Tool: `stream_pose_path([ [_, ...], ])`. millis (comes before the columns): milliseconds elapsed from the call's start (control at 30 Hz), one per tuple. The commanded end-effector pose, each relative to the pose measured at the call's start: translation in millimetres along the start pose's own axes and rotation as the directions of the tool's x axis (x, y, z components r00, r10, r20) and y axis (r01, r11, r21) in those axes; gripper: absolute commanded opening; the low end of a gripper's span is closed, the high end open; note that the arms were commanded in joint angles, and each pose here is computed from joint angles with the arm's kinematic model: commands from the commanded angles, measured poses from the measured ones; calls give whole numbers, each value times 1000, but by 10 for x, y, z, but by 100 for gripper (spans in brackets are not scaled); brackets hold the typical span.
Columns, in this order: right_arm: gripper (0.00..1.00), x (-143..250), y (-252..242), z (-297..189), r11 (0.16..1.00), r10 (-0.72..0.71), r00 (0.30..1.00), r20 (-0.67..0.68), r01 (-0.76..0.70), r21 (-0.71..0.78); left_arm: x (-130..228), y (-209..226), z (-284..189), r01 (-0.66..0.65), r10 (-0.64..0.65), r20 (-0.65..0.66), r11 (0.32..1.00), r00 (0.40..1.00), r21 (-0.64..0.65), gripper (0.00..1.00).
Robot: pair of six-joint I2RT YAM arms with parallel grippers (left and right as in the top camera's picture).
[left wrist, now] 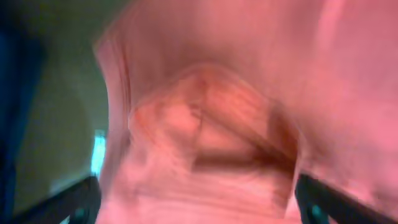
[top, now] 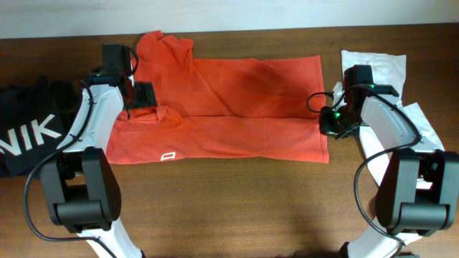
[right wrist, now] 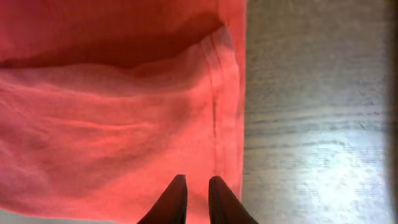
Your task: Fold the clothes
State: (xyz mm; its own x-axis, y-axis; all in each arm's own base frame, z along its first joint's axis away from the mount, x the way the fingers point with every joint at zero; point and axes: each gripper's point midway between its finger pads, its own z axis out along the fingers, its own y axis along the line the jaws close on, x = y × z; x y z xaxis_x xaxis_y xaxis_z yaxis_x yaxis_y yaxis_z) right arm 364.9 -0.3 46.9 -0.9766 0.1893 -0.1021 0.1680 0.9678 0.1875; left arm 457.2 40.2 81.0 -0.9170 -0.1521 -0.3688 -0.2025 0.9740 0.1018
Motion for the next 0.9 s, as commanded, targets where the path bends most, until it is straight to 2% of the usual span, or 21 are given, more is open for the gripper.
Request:
stream_pose_path([
  [0, 27, 30, -179, -30, 993, 0, 1000, -15, 2, 116, 334, 62, 10, -14, 13, -142, 1000, 990, -7, 99],
  [33, 31, 58, -234, -37, 989, 2, 1000, -25, 2, 146, 420, 105, -2, -13, 11, -178, 1000, 984, -13, 99],
  [167, 32, 197, -305, -38, 983, 11, 997, -77, 3, 183, 670, 346, -36, 59, -72, -285, 997, 956, -55, 99],
  [333, 32, 478, -259, 142, 992, 26, 988, -154, -5, 130, 1000, 663, -40, 198, -235, -390, 971, 890, -133, 99],
  [467, 33, 590, -137, 225, 999, 29, 983, -183, -20, 51, 1239, 693, 67, 221, -261, -438, 965, 860, -141, 99],
  [567, 40, 631, -145, 254, 999, 31, 981, -191, -22, 50, 1401, 680, 156, 214, -258, -461, 966, 849, -146, 99],
  [867, 40, 744, -94, 401, 999, 31, 980, -198, -32, 0, 1554, 615, 350, 228, -259, -454, 966, 853, -123, 99],
])
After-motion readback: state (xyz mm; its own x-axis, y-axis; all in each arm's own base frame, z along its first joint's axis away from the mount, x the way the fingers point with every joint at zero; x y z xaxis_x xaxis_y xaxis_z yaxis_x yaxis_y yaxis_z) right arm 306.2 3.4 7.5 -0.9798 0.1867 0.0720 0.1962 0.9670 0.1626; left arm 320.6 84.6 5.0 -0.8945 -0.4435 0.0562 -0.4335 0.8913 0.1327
